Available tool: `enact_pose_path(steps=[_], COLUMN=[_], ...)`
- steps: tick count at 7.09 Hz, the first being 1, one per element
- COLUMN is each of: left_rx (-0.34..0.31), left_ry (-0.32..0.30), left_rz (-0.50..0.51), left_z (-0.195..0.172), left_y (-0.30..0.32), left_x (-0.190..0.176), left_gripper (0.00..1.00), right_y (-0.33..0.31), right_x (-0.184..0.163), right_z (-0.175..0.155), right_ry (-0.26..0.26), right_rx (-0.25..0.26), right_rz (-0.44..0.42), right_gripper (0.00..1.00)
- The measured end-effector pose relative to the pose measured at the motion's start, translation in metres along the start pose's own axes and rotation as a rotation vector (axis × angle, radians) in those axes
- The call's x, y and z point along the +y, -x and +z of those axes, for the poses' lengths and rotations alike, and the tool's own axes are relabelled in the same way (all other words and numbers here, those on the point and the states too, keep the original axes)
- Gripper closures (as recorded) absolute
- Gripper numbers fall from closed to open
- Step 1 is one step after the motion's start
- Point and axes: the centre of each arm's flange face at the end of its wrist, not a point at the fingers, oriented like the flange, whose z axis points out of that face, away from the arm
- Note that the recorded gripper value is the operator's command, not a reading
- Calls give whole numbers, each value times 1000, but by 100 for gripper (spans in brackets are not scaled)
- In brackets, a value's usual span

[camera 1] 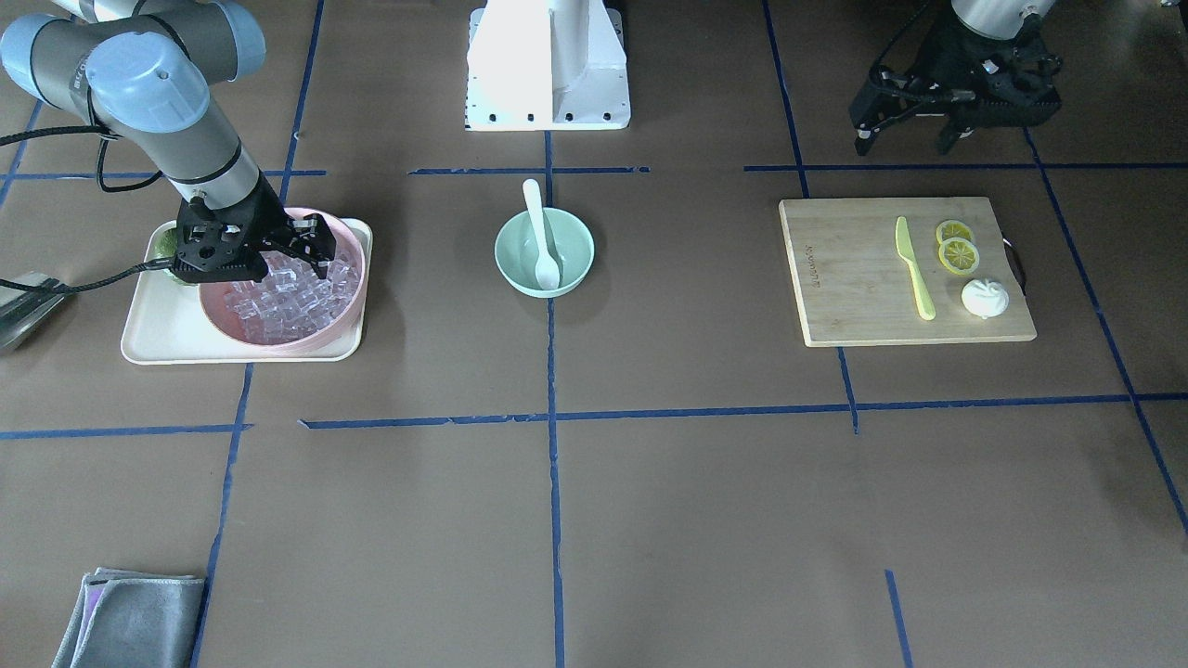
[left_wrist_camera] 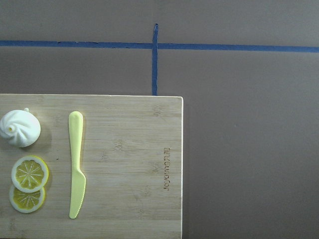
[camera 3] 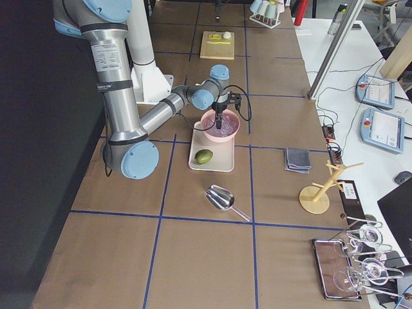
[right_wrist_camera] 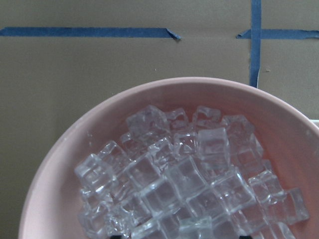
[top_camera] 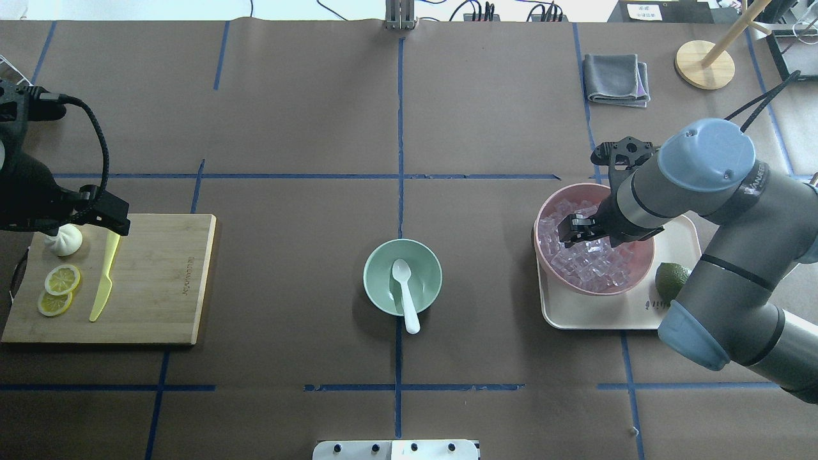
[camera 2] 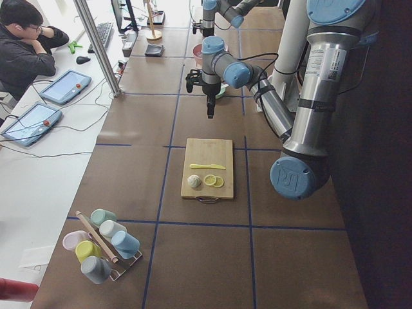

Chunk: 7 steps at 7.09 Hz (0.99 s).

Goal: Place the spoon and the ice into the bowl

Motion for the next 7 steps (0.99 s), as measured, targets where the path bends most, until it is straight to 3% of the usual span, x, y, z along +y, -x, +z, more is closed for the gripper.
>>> enact_pose_path(steps=[2, 3, 4, 5, 6, 7], left_rx=[-1, -1, -1, -1, -1, -2], left_ry=[0, 0, 0, -1, 0, 0], left_rz=[1, 0, 0, 0, -1, -2], left_z=[0, 0, -1, -1, -1, 0], left_y=[1, 2, 2, 2, 2, 3], left_x=[0, 0, 0, 0, 0, -1], left_gripper=[0, 0, 0, 0, 0, 0], right_y=[-2, -4, -4, -5, -6, -8], right_x=[0, 0, 0, -1, -2, -5], right_z=[2, 2, 3, 3, 2, -1], right_ry=[6, 8, 10, 11, 11, 8], right_rx=[3, 4, 5, 5, 6, 5], right_rz=[-15, -16, -15, -14, -10, -4], right_gripper=[22, 30, 60, 84, 97, 100])
